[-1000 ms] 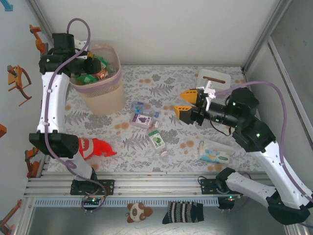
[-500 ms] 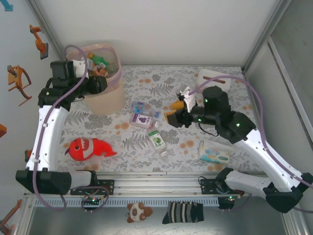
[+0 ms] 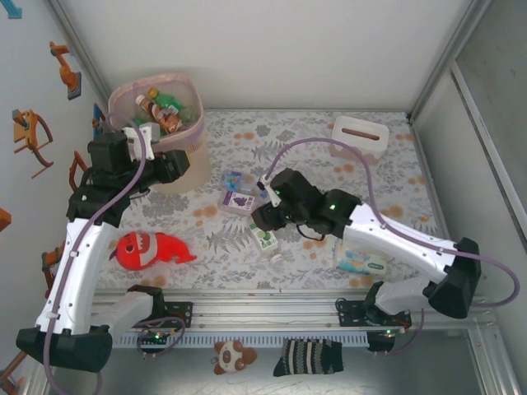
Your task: Put the plastic bottles in the bin
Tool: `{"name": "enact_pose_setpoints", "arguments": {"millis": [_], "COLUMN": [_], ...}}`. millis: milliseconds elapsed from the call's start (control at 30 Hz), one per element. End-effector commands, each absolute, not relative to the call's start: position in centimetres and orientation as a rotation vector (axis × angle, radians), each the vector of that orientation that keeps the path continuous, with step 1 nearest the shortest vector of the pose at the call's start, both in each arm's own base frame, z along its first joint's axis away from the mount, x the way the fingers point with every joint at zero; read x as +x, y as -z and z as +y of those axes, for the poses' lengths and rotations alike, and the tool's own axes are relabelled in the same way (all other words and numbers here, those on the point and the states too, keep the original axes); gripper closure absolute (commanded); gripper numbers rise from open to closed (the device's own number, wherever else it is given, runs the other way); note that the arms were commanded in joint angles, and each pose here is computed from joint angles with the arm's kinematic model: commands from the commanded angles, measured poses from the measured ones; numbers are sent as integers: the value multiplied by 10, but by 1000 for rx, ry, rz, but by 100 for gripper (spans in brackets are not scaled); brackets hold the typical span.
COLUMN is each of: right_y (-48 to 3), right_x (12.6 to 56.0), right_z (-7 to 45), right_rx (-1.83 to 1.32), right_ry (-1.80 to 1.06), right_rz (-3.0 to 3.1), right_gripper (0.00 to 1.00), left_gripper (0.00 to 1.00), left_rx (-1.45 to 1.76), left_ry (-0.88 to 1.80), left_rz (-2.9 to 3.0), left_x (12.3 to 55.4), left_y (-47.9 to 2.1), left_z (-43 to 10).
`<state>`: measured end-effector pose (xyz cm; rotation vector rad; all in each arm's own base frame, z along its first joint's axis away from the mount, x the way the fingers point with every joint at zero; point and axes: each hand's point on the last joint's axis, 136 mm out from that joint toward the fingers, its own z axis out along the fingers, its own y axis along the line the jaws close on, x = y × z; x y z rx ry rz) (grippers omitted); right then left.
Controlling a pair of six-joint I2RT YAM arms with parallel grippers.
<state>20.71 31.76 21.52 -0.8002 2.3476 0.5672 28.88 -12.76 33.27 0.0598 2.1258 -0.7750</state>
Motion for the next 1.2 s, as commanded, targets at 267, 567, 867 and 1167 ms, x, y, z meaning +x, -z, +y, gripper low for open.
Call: {"name": "enact_pose_setpoints", "arguments": {"millis": [267, 567, 867, 1167], "right_y": [-129, -81, -44, -23], "right_x": [191, 191, 195, 191], "right_z": [321, 307, 306, 302], "right_rx": [-739, -738, -711, -682], "right_ry": [-245, -62, 9, 22], "right_rz": [2608, 2672, 2715, 2748], "right_gripper": [35, 1, 6, 21], "left_gripper": [55, 54, 53, 53], "left_rx": [27, 31, 35, 29], "left_ry": [840, 835, 833, 847], "left_rz": [2080, 2078, 2075, 2076], "left_x": [275, 271, 268, 267], "left_y": [-328, -325, -328, -326], "left_z": [-130, -129, -128, -129]}}
